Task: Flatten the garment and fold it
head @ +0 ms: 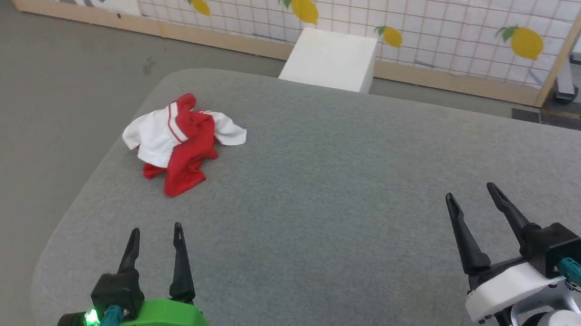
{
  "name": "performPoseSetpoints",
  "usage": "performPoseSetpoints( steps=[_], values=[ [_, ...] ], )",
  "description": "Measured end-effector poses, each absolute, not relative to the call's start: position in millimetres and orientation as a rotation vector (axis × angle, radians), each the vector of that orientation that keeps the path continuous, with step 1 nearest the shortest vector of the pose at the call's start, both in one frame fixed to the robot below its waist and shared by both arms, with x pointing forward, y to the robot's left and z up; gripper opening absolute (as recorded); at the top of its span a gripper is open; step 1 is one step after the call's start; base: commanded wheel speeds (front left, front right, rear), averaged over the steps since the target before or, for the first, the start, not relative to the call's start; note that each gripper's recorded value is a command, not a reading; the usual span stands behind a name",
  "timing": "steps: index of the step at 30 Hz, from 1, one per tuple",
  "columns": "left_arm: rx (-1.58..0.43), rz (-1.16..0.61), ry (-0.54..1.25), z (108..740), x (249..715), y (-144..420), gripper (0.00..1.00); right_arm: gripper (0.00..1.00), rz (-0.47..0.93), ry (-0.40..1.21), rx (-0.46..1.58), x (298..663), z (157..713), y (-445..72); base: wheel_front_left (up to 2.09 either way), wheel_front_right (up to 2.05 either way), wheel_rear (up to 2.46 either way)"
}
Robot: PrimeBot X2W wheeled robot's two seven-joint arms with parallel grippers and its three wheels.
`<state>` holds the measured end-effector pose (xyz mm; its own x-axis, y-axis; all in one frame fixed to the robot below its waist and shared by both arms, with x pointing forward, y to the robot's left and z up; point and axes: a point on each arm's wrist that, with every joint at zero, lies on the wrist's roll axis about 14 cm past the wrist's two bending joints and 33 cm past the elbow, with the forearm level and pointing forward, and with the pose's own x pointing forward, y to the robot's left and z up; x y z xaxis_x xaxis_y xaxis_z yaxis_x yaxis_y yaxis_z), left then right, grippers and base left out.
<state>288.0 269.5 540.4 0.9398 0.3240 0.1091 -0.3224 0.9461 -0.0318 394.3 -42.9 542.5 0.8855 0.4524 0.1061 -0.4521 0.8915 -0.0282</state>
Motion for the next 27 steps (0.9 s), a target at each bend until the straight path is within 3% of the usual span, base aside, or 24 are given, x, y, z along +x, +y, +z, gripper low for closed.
performPoseSetpoints(
  steps=[27],
  values=[
    [-0.017, 0.485, -0.187, 549.1, 239.7, 298.7, 1.0, 1.0, 0.619, -0.172, 0.026, 389.8, 552.6, 8.7, 0.0, 0.0, 0.0]
  ],
)
